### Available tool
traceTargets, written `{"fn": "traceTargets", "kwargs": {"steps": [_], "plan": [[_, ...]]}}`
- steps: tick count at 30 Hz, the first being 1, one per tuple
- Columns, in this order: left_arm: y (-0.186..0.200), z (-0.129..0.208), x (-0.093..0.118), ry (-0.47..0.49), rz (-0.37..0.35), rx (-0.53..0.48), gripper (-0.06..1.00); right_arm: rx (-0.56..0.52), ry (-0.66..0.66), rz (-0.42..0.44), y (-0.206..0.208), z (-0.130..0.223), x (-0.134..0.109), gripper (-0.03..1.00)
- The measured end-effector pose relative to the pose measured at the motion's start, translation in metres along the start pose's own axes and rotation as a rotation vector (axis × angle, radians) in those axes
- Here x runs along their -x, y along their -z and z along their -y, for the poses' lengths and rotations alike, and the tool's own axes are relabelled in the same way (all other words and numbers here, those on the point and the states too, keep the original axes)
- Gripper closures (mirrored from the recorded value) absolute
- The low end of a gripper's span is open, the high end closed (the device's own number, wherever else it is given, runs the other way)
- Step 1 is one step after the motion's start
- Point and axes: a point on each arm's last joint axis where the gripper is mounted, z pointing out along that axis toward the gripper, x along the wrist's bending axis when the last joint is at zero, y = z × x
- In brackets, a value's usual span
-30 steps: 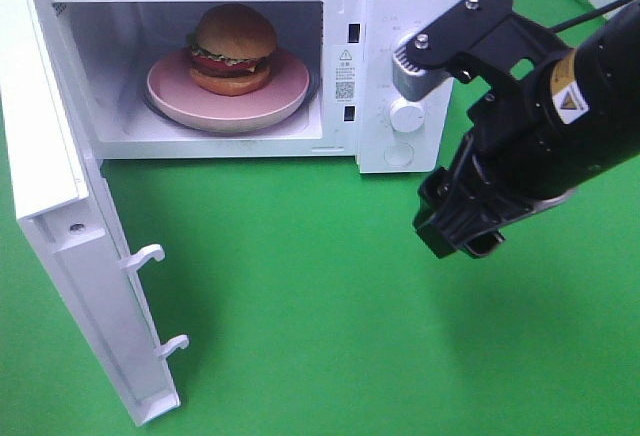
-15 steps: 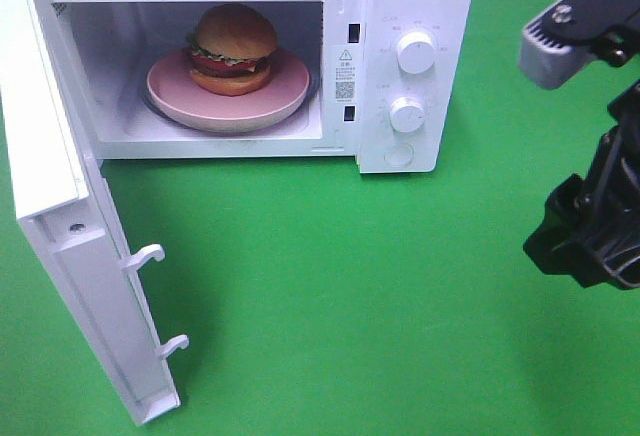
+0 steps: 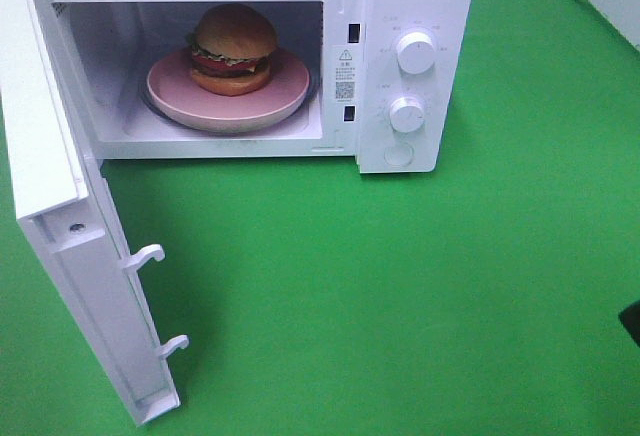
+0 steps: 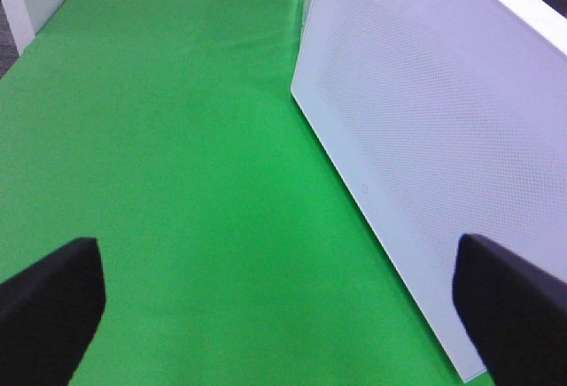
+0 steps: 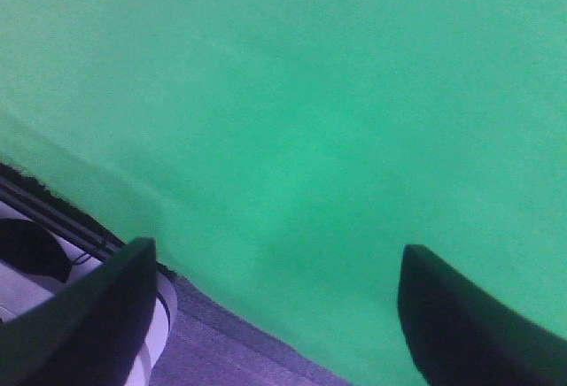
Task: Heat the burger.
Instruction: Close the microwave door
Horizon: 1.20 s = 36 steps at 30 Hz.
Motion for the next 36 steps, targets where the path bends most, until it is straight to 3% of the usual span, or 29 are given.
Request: {"fn": "traceTargets", "kwargs": {"steps": [7, 15, 30, 36], "plan": [[0.0, 0.0, 0.0, 0.0, 0.0, 0.0, -0.05, 0.055, -0.199, 0.031, 0.005, 0.031, 0.015, 0.23], [0.0, 0.0, 0.0, 0.0, 0.0, 0.0, -0.05, 0.145, -0.315, 0.056, 0.011, 0.056, 0.017, 0.23], [0.0, 0.0, 0.0, 0.0, 0.0, 0.0, -0.05, 0.554, -0.463, 0.193, 0.053, 0.108, 0.009, 0.23], [0.0, 0.0, 0.0, 0.0, 0.0, 0.0, -0.05, 0.638, -0.477, 0.217, 0.058, 0.119, 0.004, 0.23]]}}
